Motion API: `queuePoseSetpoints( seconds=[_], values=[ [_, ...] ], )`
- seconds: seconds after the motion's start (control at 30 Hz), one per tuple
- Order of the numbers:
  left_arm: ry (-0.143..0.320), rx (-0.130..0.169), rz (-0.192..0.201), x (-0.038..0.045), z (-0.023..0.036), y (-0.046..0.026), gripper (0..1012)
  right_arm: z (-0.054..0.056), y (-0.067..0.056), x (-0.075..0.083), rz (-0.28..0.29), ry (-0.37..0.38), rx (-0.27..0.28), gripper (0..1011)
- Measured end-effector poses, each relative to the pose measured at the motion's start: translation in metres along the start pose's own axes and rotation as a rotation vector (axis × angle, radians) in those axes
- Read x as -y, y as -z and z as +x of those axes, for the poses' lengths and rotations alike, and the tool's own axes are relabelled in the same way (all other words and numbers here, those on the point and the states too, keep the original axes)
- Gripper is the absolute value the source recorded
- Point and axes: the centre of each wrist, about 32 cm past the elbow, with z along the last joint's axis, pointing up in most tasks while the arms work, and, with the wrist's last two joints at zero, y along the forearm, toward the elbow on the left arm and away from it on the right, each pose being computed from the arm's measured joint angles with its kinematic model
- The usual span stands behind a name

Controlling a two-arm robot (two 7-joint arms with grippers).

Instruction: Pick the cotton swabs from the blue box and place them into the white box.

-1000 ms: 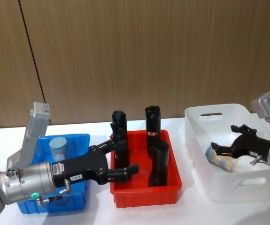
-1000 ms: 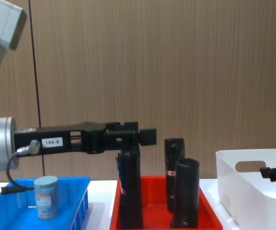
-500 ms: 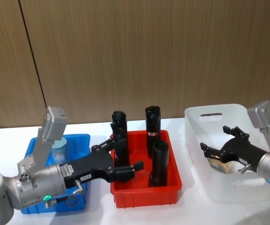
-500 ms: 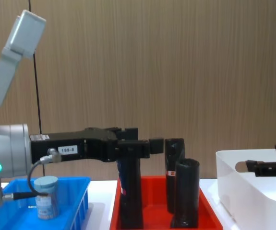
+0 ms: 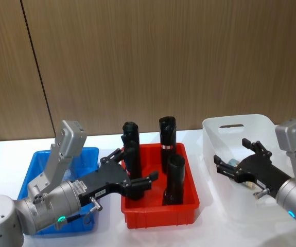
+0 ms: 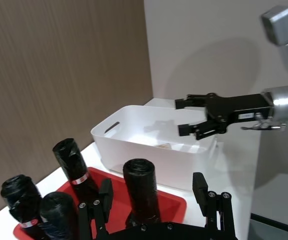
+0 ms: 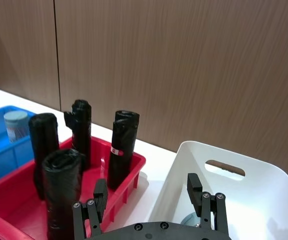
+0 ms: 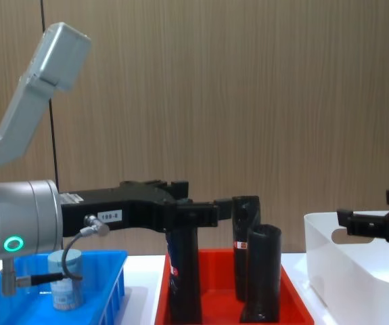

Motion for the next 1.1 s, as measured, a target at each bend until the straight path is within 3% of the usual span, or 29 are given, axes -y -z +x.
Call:
queuePoseSetpoints(
  seconds=[0.67, 1.1],
  values=[
    [-0.207, 0.083, 0.001, 0.0089, -0.0297, 0.0002, 1004, -0.052, -0.014, 0.038, 0.125, 0.114, -0.106, 1002],
    [-0.331, 0.131, -0.012, 0.0132, -0.0478, -0.0004, 1004, -0.057, -0.016, 0.043, 0.136, 0.128, -0.119, 1002]
  ],
)
